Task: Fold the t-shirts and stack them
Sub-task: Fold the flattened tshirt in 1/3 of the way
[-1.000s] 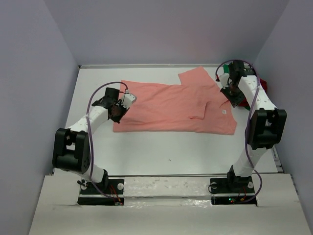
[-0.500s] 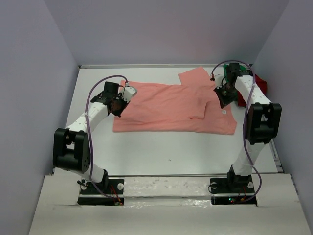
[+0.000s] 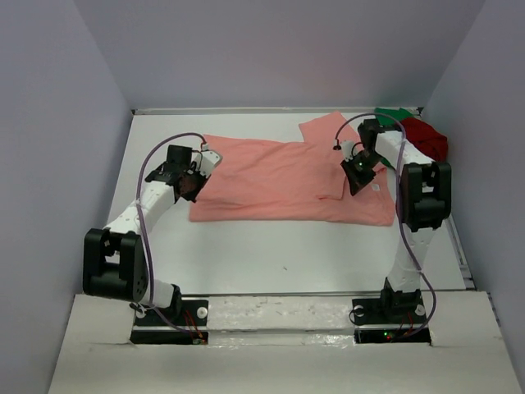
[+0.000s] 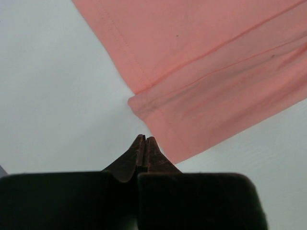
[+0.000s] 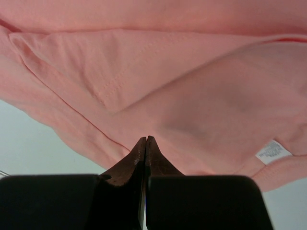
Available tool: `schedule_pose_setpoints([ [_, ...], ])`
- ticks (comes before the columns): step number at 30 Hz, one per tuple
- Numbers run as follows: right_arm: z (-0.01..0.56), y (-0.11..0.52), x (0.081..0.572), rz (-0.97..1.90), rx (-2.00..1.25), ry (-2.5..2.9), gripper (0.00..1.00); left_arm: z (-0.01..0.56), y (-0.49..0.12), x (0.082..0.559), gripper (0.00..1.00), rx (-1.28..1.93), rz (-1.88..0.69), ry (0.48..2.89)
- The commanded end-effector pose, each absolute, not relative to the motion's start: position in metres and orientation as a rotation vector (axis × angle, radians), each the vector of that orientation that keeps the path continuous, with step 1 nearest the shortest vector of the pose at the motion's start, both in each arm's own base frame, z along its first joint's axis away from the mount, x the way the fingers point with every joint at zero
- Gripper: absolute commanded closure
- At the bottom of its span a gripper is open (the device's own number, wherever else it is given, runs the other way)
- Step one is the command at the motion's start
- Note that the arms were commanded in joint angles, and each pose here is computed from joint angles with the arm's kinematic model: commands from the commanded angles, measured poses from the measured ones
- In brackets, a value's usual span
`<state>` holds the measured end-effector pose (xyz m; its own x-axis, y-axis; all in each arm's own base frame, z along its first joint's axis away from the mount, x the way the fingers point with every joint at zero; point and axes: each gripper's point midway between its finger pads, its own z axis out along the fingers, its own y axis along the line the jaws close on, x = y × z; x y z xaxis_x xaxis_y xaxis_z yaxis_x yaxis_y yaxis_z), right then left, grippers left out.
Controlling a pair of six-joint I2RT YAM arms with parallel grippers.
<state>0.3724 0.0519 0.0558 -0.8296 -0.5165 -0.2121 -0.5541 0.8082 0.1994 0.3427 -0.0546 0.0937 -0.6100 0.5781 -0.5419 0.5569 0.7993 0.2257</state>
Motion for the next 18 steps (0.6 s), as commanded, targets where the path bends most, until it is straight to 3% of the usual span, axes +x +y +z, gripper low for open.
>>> schedule_pose_setpoints([
  [1, 0.046, 0.071, 0.371, 0.434, -0.923, 2.828, 1.0, 0.115, -0.038, 0.344, 1.0, 0.757, 0.094, 2.32],
  [12, 0.024, 0.089, 0.391, 0.451, -0.974, 2.839, 1.0, 0.122, -0.019, 0.335, 1.0, 0.685, 0.112, 2.314],
  [18, 0.043, 0.117, 0.42, 0.473, -1.016, 2.754, 1.0, 0.121, -0.018, 0.331, 1.0, 0.675, 0.106, 2.32],
])
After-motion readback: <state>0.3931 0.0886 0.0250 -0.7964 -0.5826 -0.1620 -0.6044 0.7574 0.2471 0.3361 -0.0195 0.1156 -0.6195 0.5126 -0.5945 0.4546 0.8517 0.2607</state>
